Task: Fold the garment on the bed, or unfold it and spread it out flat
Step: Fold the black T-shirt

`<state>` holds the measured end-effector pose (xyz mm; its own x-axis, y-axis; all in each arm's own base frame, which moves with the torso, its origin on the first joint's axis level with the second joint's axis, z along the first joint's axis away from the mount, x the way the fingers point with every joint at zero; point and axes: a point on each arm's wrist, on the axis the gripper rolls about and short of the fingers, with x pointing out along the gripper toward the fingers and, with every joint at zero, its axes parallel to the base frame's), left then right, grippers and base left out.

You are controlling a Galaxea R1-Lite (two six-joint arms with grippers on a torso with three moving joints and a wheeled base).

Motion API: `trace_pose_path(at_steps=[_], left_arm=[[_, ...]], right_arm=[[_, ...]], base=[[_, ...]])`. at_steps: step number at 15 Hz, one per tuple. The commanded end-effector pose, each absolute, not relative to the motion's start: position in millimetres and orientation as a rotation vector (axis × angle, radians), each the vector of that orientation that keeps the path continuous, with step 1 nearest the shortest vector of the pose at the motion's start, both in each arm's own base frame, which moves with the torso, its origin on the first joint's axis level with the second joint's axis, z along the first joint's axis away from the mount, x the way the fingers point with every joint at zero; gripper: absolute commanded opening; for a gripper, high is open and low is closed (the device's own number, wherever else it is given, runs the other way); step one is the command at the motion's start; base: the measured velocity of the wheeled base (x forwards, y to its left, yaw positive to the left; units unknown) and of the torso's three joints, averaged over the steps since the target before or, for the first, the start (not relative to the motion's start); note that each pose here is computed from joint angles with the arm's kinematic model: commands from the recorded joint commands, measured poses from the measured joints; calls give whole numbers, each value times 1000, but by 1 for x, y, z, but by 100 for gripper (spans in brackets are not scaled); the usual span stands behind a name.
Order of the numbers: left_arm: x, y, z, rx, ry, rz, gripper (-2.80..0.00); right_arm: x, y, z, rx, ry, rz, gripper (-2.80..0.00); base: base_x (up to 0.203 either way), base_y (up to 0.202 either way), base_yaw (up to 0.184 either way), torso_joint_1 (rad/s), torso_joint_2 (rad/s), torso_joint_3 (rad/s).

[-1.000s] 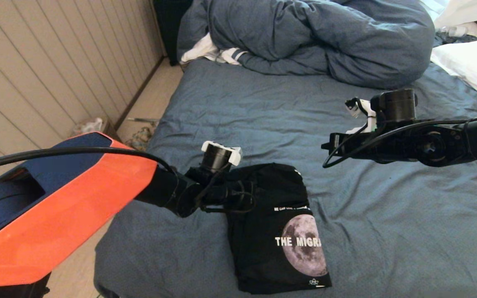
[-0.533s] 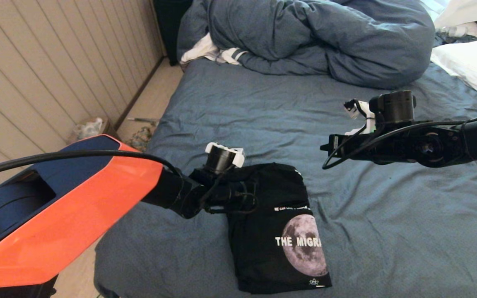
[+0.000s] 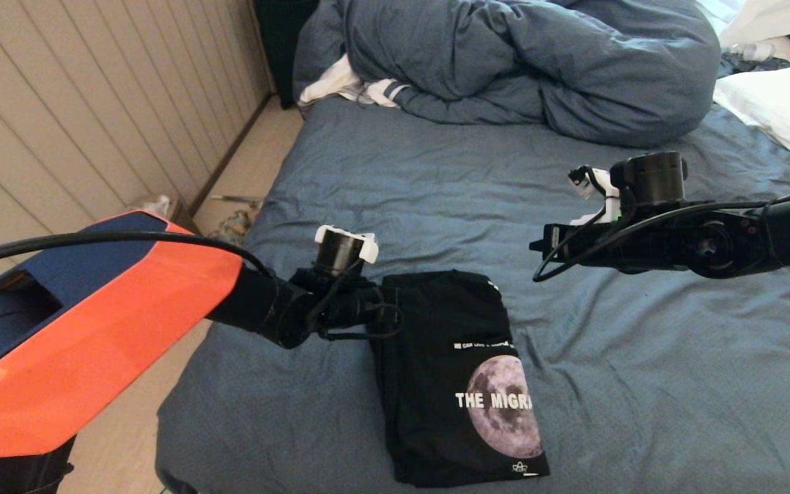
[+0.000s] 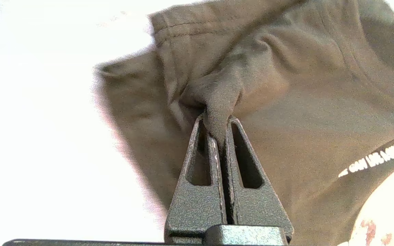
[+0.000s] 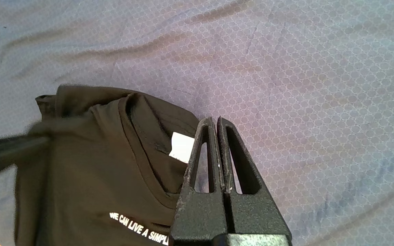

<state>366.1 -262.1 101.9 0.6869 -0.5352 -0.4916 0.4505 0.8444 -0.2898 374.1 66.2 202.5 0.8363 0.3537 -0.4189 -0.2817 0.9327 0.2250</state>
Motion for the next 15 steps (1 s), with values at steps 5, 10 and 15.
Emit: trace_pose_path(at_steps=[5,10,15], left_arm=[[354,-240,115,-159,603,-536,-280],[351,-245,106,-146,632,-551,-280],[351,-245,104,-144,636,-551,0]], right_arm=[[375,68,200,157,481,341,-280],[376,68,197,156,487,341,-280],[375,69,197,148,487,345,-280]], base=[[0,0,0,0,0,0],[0,0,0,0,0,0],[0,0,0,0,0,0]])
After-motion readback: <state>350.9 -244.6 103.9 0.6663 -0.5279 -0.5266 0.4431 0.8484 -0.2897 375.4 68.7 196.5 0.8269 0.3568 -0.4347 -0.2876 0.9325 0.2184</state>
